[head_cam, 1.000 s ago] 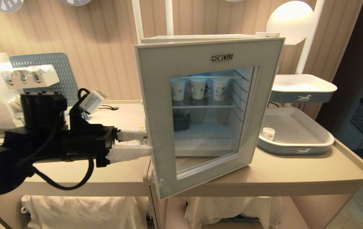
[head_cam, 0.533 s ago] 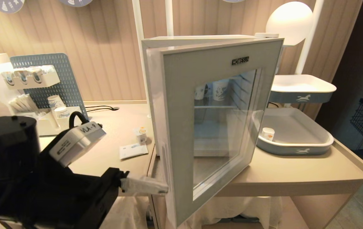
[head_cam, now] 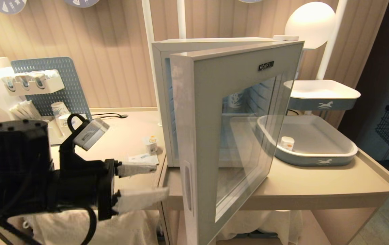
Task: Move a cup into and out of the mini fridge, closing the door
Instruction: Open the freezer door
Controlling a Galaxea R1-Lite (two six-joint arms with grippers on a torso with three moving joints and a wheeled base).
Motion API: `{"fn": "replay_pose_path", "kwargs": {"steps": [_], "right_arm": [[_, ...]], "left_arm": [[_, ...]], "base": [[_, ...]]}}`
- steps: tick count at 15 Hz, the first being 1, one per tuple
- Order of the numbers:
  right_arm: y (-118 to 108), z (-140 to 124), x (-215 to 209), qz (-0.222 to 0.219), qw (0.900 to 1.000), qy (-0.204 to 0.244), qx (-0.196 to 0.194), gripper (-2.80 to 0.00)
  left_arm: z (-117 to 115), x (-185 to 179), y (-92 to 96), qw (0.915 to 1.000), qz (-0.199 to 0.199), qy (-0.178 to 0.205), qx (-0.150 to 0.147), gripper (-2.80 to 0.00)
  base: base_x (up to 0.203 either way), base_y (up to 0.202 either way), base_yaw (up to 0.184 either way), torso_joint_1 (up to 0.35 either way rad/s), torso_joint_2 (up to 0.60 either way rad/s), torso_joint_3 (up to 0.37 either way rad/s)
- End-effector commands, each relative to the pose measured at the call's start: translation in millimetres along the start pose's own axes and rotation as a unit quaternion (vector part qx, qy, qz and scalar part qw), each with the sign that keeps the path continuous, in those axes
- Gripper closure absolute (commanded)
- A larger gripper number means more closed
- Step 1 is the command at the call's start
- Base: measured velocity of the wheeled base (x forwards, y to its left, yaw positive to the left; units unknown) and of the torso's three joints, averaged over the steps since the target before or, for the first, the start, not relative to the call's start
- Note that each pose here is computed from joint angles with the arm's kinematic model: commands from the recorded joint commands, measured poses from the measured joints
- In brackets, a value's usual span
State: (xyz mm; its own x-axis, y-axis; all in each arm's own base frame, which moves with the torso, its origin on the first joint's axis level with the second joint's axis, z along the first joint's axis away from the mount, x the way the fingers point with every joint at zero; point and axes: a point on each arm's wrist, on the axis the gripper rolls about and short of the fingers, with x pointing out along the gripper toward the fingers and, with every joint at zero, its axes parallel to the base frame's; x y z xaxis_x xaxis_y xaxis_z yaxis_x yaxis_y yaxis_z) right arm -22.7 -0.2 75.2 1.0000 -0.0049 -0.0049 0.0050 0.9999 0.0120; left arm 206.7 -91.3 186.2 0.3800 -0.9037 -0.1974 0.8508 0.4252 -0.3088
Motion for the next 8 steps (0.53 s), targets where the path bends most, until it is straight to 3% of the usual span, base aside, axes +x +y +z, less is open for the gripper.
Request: {"fn": "replay_pose_path", "kwargs": {"steps": [1,2,5,6,7,8], "right_arm": [[0.0,0.0,0.1,0.000,1.000,0.001,0.000,0.00],[0.0,0.0,0.1,0.000,1.000,0.001,0.000,0.00],[0.0,0.0,0.1,0.000,1.000,0.001,0.000,0.00],[0.0,0.0,0.1,0.000,1.000,0.001,0.000,0.00],[0.0,0.0,0.1,0.000,1.000,0.001,0.000,0.00],[0.0,0.0,0.1,0.000,1.000,0.001,0.000,0.00]], "left_arm": [[-6.6,17.8,45.9,0.9917,0.121,0.015,-0.039,-2.80],[-9.0,25.3,58.2,0.9836,0.173,0.019,-0.046,-2.80],[-7.7,42.2,58.7,0.9843,0.170,0.025,-0.038,-2.80],[-8.7,47.4,60.8,0.9845,0.169,0.029,-0.038,-1.74],[-9.1,51.1,62.7,0.9847,0.167,0.032,-0.039,0.00],[-8.3,57.0,61.9,0.9860,0.160,0.034,-0.036,0.00]], "base": [[0.000,0.000,0.000,0.000,0.00,0.000],[0.000,0.000,0.000,0.000,0.00,0.000],[0.000,0.000,0.000,0.000,0.00,0.000],[0.000,0.000,0.000,0.000,0.00,0.000],[0.000,0.000,0.000,0.000,0.00,0.000],[0.000,0.000,0.000,0.000,0.00,0.000]]}}
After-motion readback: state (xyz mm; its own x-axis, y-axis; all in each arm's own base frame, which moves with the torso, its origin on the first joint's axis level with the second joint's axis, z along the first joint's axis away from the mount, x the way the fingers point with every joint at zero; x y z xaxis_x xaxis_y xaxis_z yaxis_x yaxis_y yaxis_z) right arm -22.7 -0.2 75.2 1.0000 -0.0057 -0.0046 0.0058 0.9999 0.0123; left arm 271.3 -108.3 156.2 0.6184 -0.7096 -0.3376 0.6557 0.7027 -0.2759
